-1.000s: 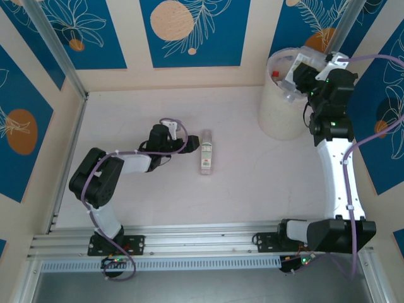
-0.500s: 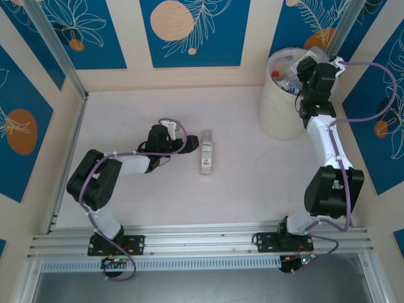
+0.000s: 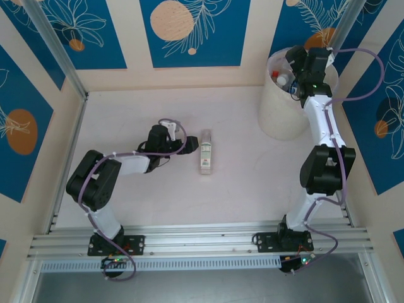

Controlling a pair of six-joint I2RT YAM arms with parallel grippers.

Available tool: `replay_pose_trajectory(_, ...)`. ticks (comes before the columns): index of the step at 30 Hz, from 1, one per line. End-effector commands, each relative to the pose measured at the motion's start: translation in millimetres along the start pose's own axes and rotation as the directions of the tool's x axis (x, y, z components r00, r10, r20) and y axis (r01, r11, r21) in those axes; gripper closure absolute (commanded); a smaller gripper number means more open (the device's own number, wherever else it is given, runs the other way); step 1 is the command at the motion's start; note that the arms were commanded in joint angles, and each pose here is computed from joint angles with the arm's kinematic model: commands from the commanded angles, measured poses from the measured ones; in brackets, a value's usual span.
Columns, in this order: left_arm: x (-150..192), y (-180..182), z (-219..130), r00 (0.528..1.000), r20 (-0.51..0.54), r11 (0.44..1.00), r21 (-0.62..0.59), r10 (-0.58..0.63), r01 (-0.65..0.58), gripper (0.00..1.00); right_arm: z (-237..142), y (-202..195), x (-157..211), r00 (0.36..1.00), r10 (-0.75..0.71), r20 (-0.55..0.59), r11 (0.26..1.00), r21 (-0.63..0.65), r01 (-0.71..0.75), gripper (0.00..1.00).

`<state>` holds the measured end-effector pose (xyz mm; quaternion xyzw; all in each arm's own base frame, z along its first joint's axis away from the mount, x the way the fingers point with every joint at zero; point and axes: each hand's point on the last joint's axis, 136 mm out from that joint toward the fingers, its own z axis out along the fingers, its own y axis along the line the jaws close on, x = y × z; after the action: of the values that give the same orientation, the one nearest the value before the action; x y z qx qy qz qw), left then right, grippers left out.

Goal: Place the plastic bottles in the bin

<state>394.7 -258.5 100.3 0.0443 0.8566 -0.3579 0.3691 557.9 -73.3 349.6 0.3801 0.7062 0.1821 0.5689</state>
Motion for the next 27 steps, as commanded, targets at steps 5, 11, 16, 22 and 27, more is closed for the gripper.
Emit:
replay_pose_trajectory(5,-4,-8,-13,1.000,-0.028,0.990,-0.140,0.014,-0.018,0.00,-66,14,-44,0.979,-0.147,0.142,0.989,0.020,0.146,0.06)
replay_pose_trajectory(11,13,-22,-17,0.994,-0.094,0.978,-0.196,0.047,-0.065,0.00,-74,24,-23,0.973,-0.231,0.016,0.965,-0.122,0.231,0.04)
replay_pose_trajectory(16,31,-34,-18,0.987,-0.138,0.974,-0.198,0.080,-0.107,0.00,-69,50,3,0.936,-0.339,-0.096,0.905,-0.306,0.297,0.02)
replay_pose_trajectory(22,44,-38,-10,0.981,-0.179,0.976,-0.187,0.075,-0.109,0.00,-38,62,39,0.895,-0.363,-0.261,0.894,-0.369,0.255,0.01)
replay_pose_trajectory(27,66,-42,-11,0.958,-0.252,0.938,-0.281,0.134,-0.205,0.00,-50,69,41,0.916,-0.338,-0.215,0.893,-0.380,0.240,0.01)
